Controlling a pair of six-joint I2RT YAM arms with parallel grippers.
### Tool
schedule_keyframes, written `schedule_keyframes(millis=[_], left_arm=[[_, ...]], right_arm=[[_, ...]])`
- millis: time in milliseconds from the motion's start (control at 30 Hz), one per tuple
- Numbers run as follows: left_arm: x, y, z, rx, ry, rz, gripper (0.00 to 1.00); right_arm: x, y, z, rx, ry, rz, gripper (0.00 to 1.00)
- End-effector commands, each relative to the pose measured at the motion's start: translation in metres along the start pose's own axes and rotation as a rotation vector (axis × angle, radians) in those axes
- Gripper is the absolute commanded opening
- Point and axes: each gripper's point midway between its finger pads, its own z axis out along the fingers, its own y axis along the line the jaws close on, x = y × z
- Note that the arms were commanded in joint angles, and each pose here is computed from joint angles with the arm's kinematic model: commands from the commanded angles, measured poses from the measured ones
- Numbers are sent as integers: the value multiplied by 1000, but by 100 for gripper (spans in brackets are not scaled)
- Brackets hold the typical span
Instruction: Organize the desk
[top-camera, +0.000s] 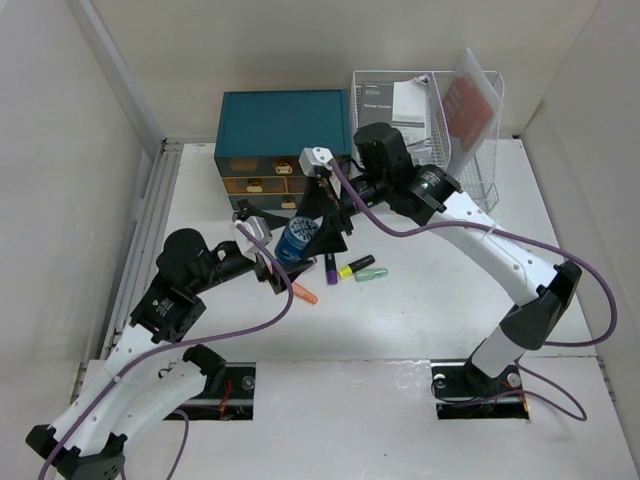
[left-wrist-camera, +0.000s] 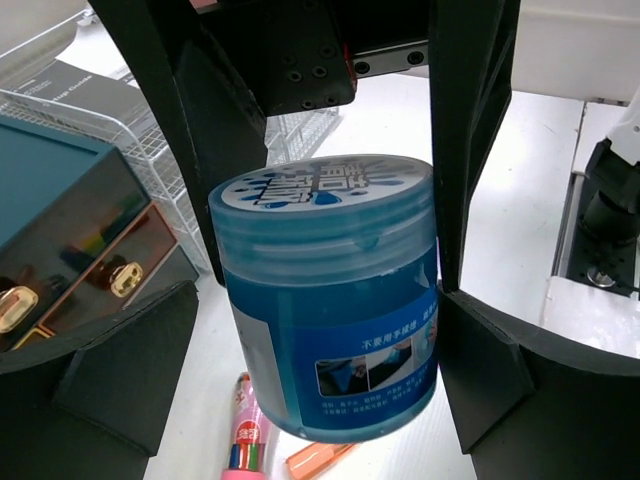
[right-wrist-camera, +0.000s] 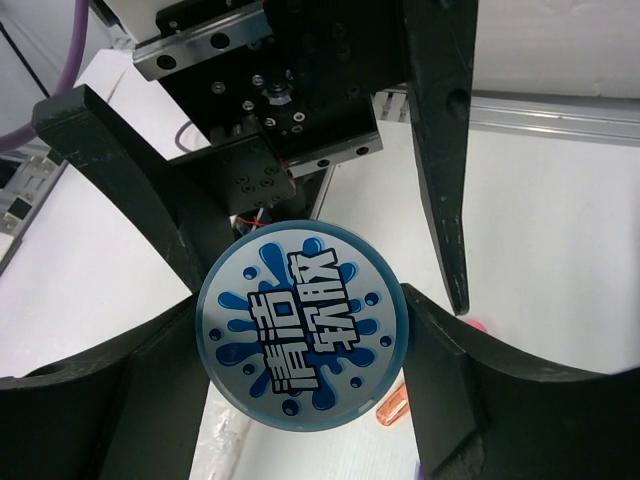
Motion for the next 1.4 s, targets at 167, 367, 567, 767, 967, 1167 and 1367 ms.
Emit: schedule_keyframes(millis=[167,367,567,767,967,1167,1367], left_arm=[[-26,-4,2,41,-58,38,74],[-25,-3,3,42,-50,33,41],[-28,-2,2,33,-51,33,0],[-32,-4,1,41,-59,29,0],[-35,-6,-1,49,-68,34,0],[-37,-7,-3,48,-76,39,0],[-39,-8,-5,47,-83,44,0]], right_arm=[[-17,11,3,-43,-42,-82,0],[-15,8,4,-34,-39,-80,0],[-13,10,2,-24,-39,-84,2],[-13,1,0,41,-30,-94,48],[-21,-6,-6,118,-39,-133,69],[-19,-12,-6,150,-32,-132,88],[-15,-16,-6,167,-23,-124,91]])
